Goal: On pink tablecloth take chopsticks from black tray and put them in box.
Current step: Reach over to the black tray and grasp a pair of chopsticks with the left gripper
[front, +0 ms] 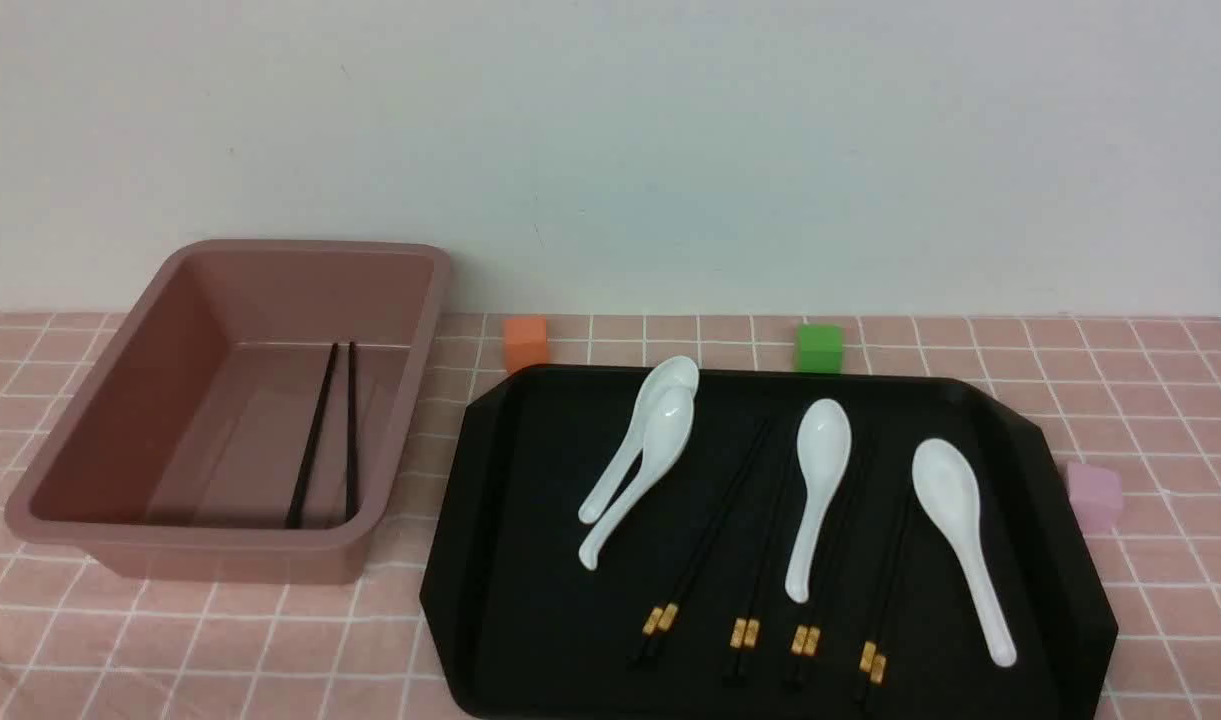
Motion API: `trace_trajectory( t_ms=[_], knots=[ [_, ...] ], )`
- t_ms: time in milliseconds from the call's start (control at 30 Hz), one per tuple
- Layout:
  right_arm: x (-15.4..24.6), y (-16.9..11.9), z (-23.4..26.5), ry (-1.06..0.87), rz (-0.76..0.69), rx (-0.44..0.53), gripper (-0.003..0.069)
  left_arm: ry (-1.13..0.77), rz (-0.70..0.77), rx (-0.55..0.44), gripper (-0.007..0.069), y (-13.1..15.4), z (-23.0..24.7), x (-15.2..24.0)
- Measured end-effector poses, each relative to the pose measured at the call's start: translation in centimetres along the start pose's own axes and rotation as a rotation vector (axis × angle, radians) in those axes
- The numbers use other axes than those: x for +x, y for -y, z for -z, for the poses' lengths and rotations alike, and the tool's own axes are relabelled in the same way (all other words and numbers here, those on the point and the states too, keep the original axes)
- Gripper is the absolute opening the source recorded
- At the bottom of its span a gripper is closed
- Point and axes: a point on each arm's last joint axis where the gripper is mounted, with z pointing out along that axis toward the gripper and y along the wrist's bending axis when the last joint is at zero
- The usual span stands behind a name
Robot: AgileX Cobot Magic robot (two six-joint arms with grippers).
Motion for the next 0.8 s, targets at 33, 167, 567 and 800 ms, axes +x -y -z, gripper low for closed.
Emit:
trace_trajectory(
  t_ms=[33,167,567,800],
  knots=[
    [0.0,0.0,0.0,0.0,0.0,0.0,0.024,0.0,0.0,0.0,0.0039,0.0,0.0,0.0],
    [0.0,0.0,0.0,0.0,0.0,0.0,0.024,0.0,0.0,0.0,0.0039,0.0,0.0,0.0],
    [0.0,0.0,0.0,0.0,0.0,0.0,0.024,0.0,0.0,0.0,0.004,0.0,0.0,0.0],
    [0.0,0.0,0.0,0.0,0.0,0.0,0.024,0.065,0.217,0.073,0.0039,0.6,0.04,-0.65]
  ],
)
